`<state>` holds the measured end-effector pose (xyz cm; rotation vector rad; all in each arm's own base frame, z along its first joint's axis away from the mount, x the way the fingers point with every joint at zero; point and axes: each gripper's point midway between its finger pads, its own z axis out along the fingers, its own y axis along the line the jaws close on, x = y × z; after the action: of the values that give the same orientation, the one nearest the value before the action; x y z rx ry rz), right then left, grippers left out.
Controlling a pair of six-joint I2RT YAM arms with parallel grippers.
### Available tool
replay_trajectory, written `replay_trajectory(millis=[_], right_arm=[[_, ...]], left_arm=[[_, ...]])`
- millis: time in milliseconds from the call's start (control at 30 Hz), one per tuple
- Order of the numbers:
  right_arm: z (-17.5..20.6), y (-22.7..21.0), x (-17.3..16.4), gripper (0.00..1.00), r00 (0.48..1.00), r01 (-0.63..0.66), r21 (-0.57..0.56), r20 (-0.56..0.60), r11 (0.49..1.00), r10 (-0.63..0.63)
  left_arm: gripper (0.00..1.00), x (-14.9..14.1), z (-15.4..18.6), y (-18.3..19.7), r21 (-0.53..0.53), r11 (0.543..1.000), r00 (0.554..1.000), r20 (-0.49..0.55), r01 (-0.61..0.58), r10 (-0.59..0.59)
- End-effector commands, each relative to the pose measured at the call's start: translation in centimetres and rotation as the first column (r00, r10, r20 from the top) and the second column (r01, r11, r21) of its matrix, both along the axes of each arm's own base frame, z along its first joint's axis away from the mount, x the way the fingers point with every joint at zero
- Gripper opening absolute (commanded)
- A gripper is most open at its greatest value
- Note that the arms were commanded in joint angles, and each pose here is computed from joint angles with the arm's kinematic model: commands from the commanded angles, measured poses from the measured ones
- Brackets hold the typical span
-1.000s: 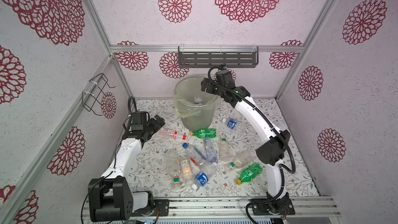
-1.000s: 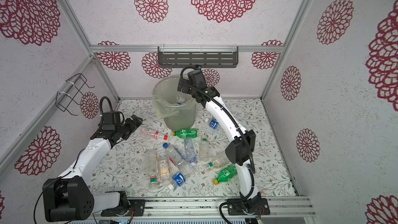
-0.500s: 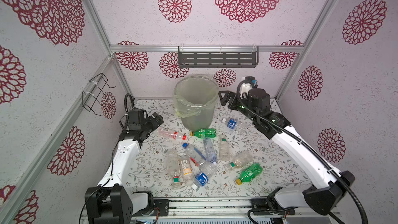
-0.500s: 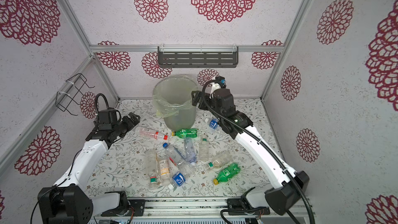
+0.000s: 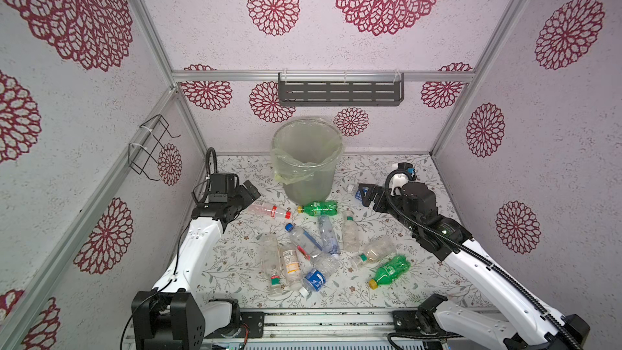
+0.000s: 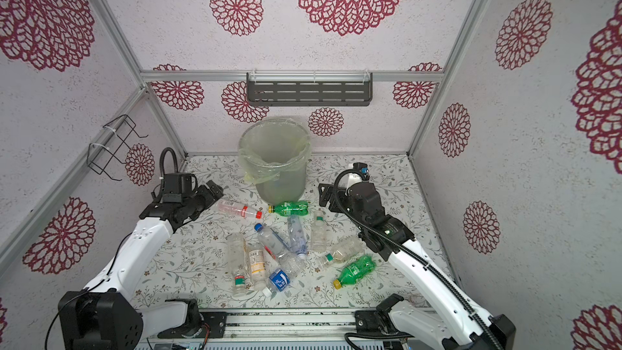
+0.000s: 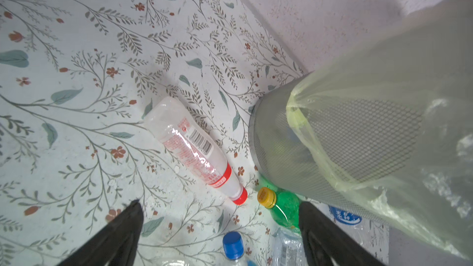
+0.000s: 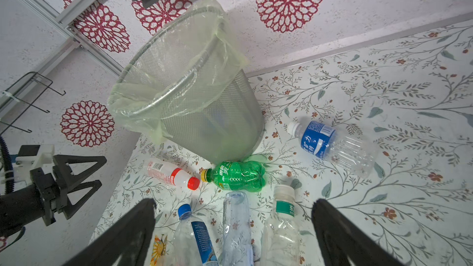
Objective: Throw the plastic bottles in the bin
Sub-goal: Pick up the plastic bottle from the middle-left of the table.
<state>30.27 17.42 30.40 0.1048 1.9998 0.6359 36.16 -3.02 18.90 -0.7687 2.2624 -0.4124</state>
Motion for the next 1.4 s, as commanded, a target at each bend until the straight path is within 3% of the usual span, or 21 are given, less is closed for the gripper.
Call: replay_trajectory(millis=[0,167,433,600,967,1167,1367], right_arm=[[-0.7,-0.9,-0.5,0.99,1.0,0.013,-0.047,-0.018,0.999,-0.014],[-3.5,-1.1,-1.1,0.99,0.996,-0.018,-0.113,-0.089,0.993,0.008],[-8.0,-1.4,-1.4,0.99,0.979,-0.098,-0.16,-0.19,0.982,0.067],[-10.2,-3.5,-1.5,0.99,0.98,-0.109,-0.201,-0.188,0.974,0.071],[-12.0,-4.6,-2.9,0.99,0.969,-0.016,0.001,-0.248,1.0,0.016],[-11.5,-4.7,-3.5,0.99,0.953,0.06,0.085,-0.3,0.995,-0.032],[-10.2,-5.9,-5.2,0.99,0.953,0.143,0.103,-0.282,0.984,-0.109]], left_arm=[[0.97,-0.9,1.2,-0.3,0.041,0.998,0.999,-0.002,-0.044,0.044],[0.97,-2.4,-0.2,-1.9,0.021,0.999,0.998,-0.046,-0.051,0.051],[0.97,-5.1,-1.1,-3.5,0.076,0.997,0.994,-0.11,-0.014,0.022],[0.97,-6.7,-0.6,-4.2,0.116,0.992,0.99,-0.138,0.057,-0.04],[0.97,-11.7,-2.1,-4.2,0.132,0.988,0.984,-0.169,0.077,-0.054],[0.97,-12.1,-4.1,-4.7,0.079,0.993,0.991,-0.108,0.09,-0.081],[0.97,-12.7,-7.6,-5.9,0.09,0.977,0.965,-0.193,0.196,-0.176]])
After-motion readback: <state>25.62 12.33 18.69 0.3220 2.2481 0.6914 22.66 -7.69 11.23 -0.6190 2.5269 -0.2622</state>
